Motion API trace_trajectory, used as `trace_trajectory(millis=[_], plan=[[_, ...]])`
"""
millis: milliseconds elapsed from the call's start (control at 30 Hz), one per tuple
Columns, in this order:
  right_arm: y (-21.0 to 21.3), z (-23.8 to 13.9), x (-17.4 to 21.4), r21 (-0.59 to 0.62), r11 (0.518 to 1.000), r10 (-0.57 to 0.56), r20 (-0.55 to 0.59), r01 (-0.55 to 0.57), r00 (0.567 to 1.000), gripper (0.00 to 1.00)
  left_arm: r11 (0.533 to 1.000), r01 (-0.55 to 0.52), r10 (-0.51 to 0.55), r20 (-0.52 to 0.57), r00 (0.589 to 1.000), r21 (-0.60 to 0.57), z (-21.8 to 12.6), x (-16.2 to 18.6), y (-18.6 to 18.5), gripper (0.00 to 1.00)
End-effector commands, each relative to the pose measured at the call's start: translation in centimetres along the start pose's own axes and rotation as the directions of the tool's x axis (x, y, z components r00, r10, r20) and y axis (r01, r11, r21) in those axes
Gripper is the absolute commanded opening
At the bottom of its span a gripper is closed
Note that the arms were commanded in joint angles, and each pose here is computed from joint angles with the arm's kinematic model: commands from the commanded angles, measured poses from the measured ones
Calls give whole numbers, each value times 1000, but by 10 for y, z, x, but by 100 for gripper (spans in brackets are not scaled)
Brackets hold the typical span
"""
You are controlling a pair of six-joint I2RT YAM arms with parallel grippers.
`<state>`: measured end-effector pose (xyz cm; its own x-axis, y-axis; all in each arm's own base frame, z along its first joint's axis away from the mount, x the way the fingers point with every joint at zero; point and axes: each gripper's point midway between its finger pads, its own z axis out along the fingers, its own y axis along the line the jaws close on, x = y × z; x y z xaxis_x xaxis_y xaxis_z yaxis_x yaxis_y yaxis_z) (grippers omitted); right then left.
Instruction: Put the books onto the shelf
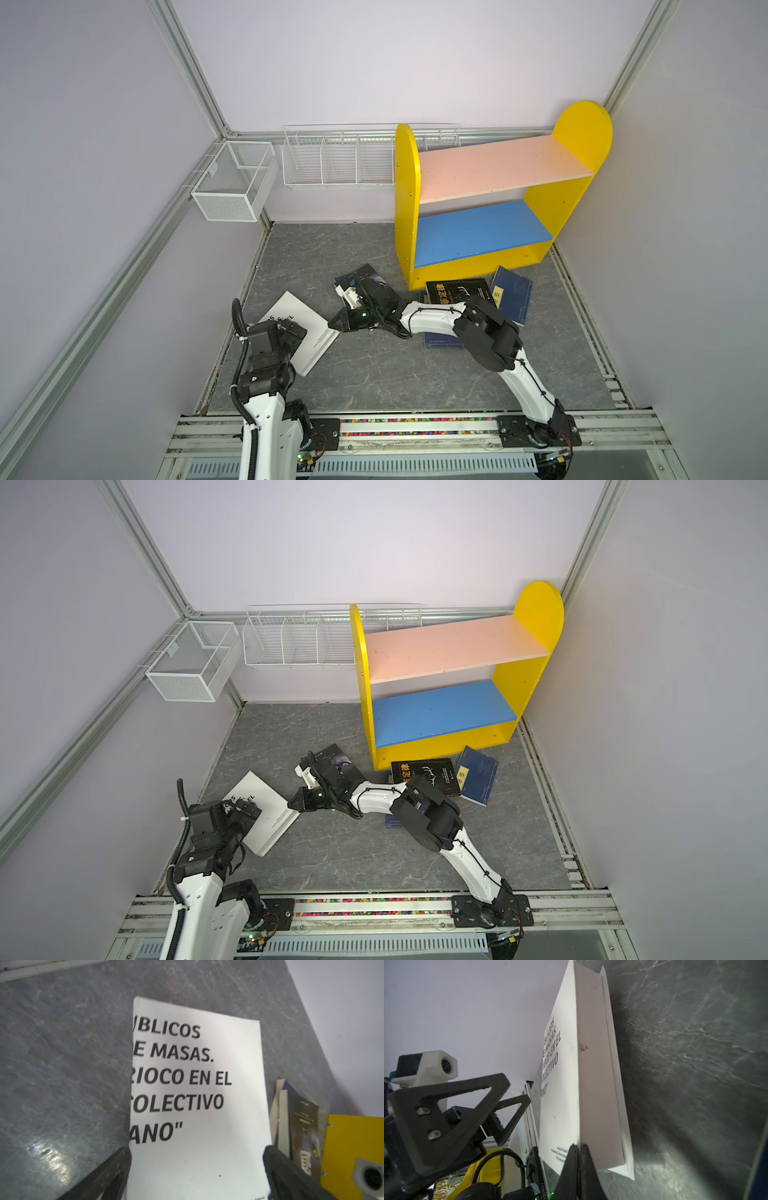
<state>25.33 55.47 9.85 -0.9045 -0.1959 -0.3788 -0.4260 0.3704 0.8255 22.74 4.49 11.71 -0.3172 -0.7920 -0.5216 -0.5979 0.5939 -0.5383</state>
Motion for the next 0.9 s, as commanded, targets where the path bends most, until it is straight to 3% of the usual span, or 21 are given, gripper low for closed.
trace_trajectory(millis=[0, 267, 433, 533, 867], plan=[[39, -40, -32, -61, 998, 26, 84, -21, 996, 7, 993, -40, 42, -14, 999, 110, -20, -7, -30, 99], [55, -99, -61, 0, 1000, 6, 174, -7, 985, 7, 951, -19, 44, -76, 996, 307, -40, -6, -74, 100], [21, -128, -76, 94, 993, 51, 244, -76, 969, 7, 871, 84, 30, -225, 974, 483, -35, 20, -101, 99], [-5, -143, -80, 147, 982, 75, 282, -120, 957, 7, 841, 159, 6, -303, 953, 517, -26, 36, -102, 99], [-78, -165, -60, 266, 931, 160, 319, -250, 934, 7, 835, 214, 1, -391, 921, 506, -9, 70, -101, 99]])
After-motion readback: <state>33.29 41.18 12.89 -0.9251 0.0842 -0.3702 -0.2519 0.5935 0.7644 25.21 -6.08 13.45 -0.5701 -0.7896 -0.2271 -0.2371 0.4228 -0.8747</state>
